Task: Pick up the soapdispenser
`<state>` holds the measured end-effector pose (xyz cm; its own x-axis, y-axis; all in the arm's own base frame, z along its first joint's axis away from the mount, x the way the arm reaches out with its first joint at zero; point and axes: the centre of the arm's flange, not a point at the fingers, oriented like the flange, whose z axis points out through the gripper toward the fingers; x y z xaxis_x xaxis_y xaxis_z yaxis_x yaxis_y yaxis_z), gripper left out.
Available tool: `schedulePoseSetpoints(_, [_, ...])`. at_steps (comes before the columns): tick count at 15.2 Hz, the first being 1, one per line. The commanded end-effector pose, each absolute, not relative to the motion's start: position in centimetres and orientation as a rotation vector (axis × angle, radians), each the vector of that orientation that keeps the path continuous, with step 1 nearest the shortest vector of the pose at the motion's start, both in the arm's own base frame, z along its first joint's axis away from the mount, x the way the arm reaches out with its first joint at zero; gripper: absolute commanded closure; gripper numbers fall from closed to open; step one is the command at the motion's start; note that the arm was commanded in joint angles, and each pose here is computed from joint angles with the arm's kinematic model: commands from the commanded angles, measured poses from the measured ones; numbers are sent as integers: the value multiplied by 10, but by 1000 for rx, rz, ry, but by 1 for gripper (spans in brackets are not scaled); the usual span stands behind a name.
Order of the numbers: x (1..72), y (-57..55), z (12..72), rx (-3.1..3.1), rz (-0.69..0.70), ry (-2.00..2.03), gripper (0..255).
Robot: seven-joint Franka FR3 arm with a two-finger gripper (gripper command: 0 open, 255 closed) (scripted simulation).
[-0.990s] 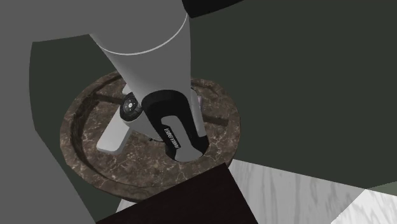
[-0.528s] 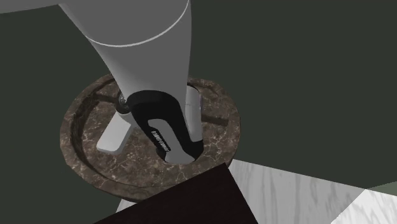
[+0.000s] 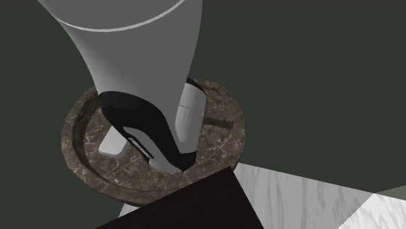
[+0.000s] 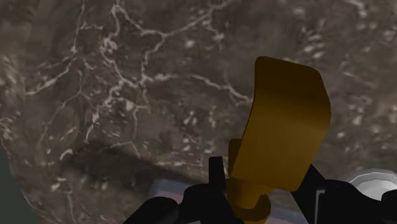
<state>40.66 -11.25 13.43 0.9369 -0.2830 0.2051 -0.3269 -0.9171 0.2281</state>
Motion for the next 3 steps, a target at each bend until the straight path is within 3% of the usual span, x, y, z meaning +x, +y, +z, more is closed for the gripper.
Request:
schedulePoseSetpoints(1, [407,-112,145,2834,244,-453,255])
schedulePoseSetpoints(3, [407,-112,146,2834,244,-453,255])
